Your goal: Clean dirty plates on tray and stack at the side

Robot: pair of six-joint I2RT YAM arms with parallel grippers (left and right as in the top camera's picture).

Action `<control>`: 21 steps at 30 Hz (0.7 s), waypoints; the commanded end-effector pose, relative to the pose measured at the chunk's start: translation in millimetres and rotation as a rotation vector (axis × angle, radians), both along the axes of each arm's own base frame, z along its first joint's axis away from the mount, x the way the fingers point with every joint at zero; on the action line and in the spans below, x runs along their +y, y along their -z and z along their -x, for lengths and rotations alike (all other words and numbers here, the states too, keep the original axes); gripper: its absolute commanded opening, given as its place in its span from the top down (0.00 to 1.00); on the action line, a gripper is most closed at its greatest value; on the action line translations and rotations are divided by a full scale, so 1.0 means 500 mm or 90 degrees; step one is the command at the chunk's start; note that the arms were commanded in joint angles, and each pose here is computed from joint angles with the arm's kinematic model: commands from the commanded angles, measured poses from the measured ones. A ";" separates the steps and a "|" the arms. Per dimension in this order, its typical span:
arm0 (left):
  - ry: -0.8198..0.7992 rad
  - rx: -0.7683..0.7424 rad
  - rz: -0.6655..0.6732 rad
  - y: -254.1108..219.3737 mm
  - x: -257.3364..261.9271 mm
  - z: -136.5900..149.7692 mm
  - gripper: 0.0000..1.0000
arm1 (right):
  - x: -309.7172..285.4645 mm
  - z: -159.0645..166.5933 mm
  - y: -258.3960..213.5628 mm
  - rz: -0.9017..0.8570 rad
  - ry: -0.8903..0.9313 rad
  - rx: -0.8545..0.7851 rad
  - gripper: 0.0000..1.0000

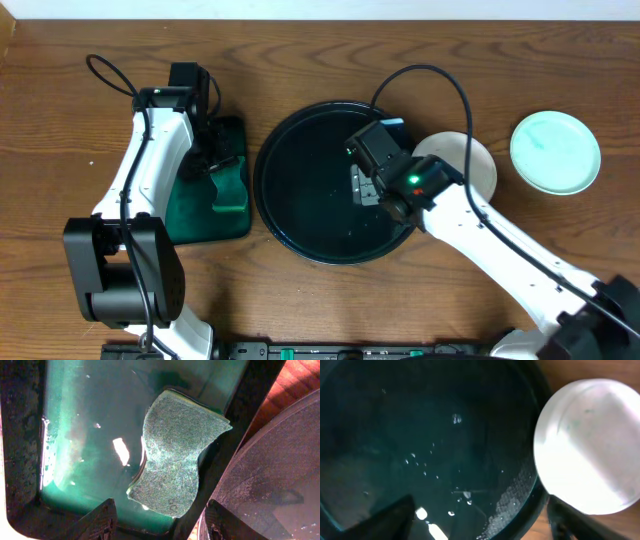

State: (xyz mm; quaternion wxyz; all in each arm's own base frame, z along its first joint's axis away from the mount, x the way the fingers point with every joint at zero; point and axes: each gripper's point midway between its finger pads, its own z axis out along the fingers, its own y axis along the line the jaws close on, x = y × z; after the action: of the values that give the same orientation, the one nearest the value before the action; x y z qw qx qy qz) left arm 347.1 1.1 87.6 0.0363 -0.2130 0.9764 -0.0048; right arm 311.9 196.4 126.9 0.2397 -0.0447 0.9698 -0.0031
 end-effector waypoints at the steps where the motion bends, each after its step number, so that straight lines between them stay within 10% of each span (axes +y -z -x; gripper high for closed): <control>1: -0.001 0.013 -0.006 0.013 0.008 0.006 0.42 | -0.033 0.003 0.085 0.069 0.050 0.046 0.13; 21: -0.001 -0.010 -0.005 0.012 0.008 -0.012 0.42 | -0.110 -0.063 0.111 0.309 0.017 -0.032 0.14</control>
State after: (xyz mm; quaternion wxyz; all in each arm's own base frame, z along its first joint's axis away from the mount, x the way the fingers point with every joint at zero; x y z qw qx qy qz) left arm 356.0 1.1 88.4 0.0540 -0.2129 0.9755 -0.0087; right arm 338.1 142.9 69.7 0.2463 -0.0650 0.9394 -0.2296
